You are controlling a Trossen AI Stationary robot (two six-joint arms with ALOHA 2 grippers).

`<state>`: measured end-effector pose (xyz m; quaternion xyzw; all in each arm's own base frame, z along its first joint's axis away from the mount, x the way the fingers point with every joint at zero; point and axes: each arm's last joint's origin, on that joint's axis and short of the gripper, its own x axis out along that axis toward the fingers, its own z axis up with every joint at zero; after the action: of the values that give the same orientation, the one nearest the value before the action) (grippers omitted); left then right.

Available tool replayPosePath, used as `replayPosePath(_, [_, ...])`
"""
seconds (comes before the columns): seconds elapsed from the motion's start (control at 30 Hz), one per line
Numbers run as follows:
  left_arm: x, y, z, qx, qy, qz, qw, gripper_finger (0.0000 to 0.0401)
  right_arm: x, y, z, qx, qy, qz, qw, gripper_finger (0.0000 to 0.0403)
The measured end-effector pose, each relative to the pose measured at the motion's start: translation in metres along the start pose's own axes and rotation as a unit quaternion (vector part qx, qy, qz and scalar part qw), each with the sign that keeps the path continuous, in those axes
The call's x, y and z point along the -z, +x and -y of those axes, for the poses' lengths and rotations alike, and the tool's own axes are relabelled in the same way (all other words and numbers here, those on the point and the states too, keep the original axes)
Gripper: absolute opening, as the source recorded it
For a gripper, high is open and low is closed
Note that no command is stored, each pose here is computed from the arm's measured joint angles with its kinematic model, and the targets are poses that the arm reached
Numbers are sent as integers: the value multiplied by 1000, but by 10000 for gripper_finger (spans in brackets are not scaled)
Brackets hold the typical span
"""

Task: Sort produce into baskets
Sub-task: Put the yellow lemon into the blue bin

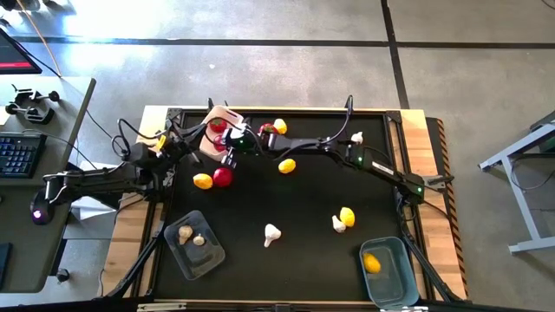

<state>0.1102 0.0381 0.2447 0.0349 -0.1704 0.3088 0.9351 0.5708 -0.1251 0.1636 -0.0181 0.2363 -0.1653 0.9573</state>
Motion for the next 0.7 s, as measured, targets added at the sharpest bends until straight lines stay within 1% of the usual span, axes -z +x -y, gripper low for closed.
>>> replayPosePath(0.23, [1,0,0,1,1,-5,1000,0,6,-3,-2,11,-12,-44,999,0])
replayPosePath(0.3, [1,0,0,1,1,-4,1000,0,7,-8,-2,21,-22,-74,997,0])
replayPosePath(0.4, [1,0,0,0,2,-5,1000,0,4,-16,1,35,-35,-102,994,0])
replayPosePath(0.47, [1,0,0,0,1,-4,1000,0,1,-21,2,34,-40,-114,992,0])
replayPosePath(0.63, [1,0,0,0,0,-4,1000,0,12,-27,2,27,-57,-184,981,0])
replayPosePath(0.7, [1,0,0,0,1,-5,1000,0,14,-28,2,25,-65,-196,978,0])
